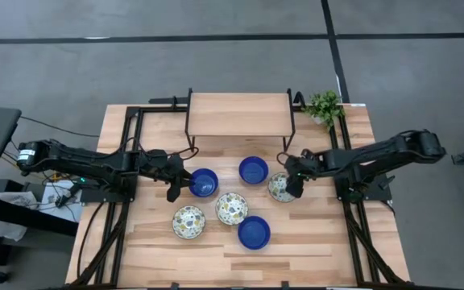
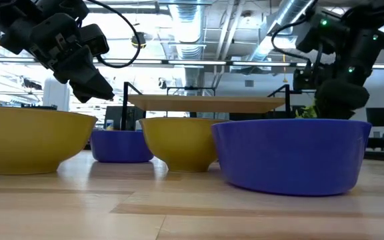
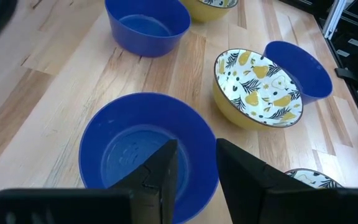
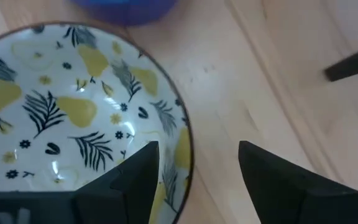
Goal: Pick & Place Mini bowls
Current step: Put the top white patterned bowl on the shelf
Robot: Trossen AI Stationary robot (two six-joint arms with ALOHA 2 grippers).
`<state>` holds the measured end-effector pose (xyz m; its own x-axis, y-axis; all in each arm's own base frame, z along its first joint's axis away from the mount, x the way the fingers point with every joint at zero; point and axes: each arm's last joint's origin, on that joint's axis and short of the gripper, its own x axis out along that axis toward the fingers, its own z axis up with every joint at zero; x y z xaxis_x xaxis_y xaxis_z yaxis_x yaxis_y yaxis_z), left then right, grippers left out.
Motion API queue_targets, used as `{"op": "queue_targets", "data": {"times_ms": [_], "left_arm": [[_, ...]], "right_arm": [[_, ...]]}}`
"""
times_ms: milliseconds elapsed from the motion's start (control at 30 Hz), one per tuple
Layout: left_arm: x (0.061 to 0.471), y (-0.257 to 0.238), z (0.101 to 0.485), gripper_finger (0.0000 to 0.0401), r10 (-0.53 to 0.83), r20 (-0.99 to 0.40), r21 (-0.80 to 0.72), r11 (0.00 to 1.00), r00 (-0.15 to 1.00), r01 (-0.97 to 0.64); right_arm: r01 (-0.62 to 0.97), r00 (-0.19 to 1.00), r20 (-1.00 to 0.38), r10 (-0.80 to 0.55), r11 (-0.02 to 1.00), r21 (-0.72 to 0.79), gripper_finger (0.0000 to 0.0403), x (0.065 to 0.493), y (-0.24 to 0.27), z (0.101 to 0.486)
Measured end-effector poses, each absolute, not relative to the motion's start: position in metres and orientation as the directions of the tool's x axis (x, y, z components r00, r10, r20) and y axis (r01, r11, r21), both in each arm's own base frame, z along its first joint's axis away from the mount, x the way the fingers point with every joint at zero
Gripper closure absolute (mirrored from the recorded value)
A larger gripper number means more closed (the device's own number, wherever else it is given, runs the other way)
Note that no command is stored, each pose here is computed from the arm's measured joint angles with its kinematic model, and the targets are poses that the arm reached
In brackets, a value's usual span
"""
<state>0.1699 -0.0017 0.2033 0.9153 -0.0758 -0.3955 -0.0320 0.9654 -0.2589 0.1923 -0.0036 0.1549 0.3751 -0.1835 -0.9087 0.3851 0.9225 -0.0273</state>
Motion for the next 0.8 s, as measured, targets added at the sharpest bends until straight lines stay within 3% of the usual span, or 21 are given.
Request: {"op": "queue_targets", "data": {"times_ms": [800], "left_arm": [[0.1700, -0.0017, 0.2035, 0.0293, -0.076, -0.392, -0.259, 0.965, 0.917, -0.031]], "right_arm": [[0.368, 0.385, -0.905, -0.183, 0.929, -0.031, 0.0295, 0.1932, -0.0061, 0.1556]]}}
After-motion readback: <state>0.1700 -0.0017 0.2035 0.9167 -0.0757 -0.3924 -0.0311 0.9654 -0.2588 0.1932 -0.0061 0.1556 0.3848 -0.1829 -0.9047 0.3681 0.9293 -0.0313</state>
